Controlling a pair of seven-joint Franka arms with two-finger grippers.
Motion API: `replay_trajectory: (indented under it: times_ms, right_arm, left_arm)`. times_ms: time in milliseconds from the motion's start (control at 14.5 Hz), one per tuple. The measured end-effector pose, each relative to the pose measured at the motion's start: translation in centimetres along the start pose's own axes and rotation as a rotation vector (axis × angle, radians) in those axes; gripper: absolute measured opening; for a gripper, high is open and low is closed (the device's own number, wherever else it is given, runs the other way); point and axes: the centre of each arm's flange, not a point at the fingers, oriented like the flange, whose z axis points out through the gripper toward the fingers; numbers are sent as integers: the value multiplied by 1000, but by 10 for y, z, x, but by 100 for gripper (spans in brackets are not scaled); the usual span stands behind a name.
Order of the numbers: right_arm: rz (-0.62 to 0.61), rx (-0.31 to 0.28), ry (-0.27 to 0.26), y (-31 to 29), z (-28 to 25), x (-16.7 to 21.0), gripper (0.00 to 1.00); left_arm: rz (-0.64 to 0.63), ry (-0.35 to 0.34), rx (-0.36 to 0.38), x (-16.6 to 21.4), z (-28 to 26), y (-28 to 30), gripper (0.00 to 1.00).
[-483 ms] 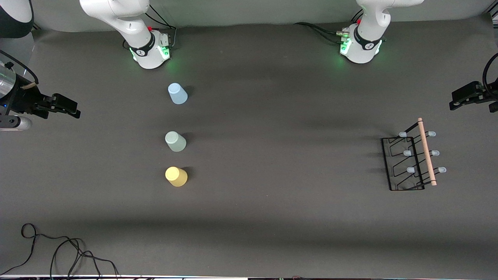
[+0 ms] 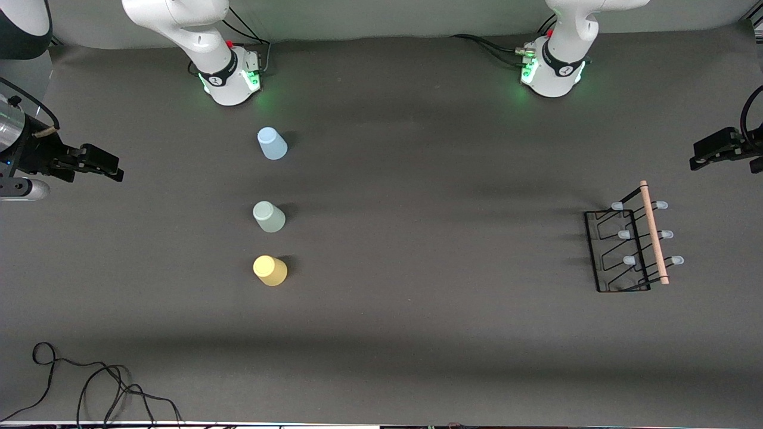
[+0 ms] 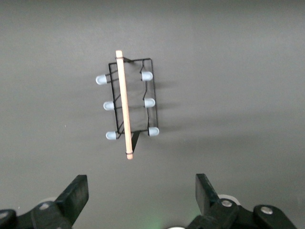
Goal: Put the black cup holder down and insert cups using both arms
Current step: 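Reach the left gripper toward the black wire rack while the right gripper advances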
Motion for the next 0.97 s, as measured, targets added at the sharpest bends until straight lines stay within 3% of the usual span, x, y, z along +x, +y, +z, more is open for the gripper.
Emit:
replay_trajectory:
  times_ms: [276,690,966]
  right_arm:
    - [-2,0,0,-1,0,0,100]
    - [-1,1,-3,-5,1,0,100]
    - [62,-1,-13,-58,13,3,100]
  left_arm:
    - [-41,66,11,20,60,-27,100]
    - [-77,-29,2,38,180,-58,97]
    - [-81,-30,1,23,248,-61,91]
